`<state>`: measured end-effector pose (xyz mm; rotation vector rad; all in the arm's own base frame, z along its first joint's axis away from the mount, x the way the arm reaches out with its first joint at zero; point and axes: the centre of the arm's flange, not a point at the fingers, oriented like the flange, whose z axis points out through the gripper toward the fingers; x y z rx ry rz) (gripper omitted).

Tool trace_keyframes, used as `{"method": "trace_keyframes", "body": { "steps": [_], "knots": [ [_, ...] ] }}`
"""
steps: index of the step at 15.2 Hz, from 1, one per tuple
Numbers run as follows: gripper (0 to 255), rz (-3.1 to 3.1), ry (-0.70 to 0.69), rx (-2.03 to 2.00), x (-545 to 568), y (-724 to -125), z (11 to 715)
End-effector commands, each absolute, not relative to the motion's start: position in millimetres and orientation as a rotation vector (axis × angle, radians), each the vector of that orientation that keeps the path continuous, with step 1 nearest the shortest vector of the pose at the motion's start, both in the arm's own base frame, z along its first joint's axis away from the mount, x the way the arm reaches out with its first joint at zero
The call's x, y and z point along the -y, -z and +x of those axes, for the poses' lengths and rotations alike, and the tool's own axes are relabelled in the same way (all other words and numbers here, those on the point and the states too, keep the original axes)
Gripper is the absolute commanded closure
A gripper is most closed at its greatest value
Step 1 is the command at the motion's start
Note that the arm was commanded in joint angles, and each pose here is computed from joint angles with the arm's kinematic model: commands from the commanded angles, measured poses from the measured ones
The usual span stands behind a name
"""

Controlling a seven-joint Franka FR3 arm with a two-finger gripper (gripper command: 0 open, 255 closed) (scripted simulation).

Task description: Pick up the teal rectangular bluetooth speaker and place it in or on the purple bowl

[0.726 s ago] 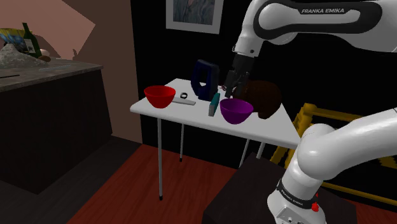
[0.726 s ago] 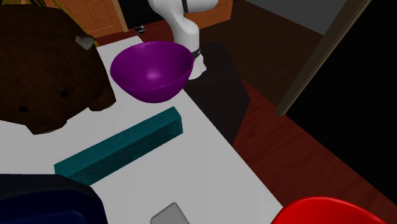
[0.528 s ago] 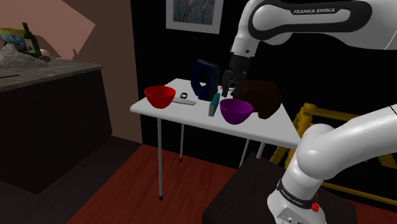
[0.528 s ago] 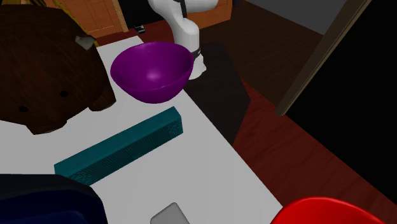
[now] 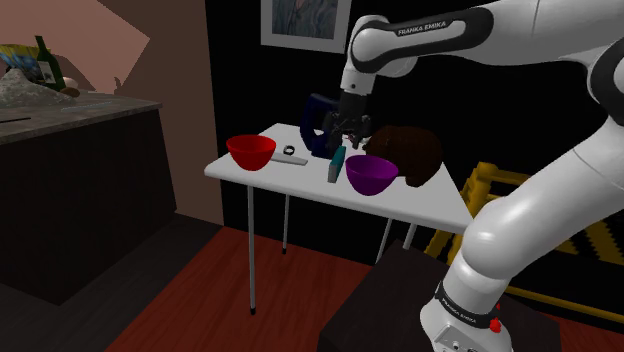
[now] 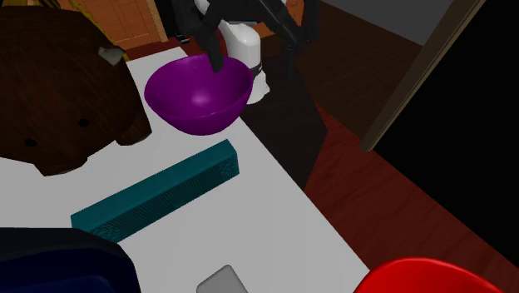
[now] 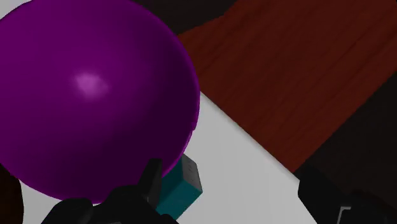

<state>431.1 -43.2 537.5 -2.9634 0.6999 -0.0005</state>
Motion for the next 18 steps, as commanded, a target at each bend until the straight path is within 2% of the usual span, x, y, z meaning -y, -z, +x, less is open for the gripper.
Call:
{"method": "trace_keyframes", "body": {
  "steps": [1, 12, 18],
  "knots": [
    [0, -2.932, -0.014, -0.861, 54.5, -525.8, 453.3],
    [0, -2.642, -0.092, -1.651, 162.1, -476.7, 526.4],
    [0, -2.642, -0.092, -1.651, 160.5, -445.1, 525.2]
  ]
}}
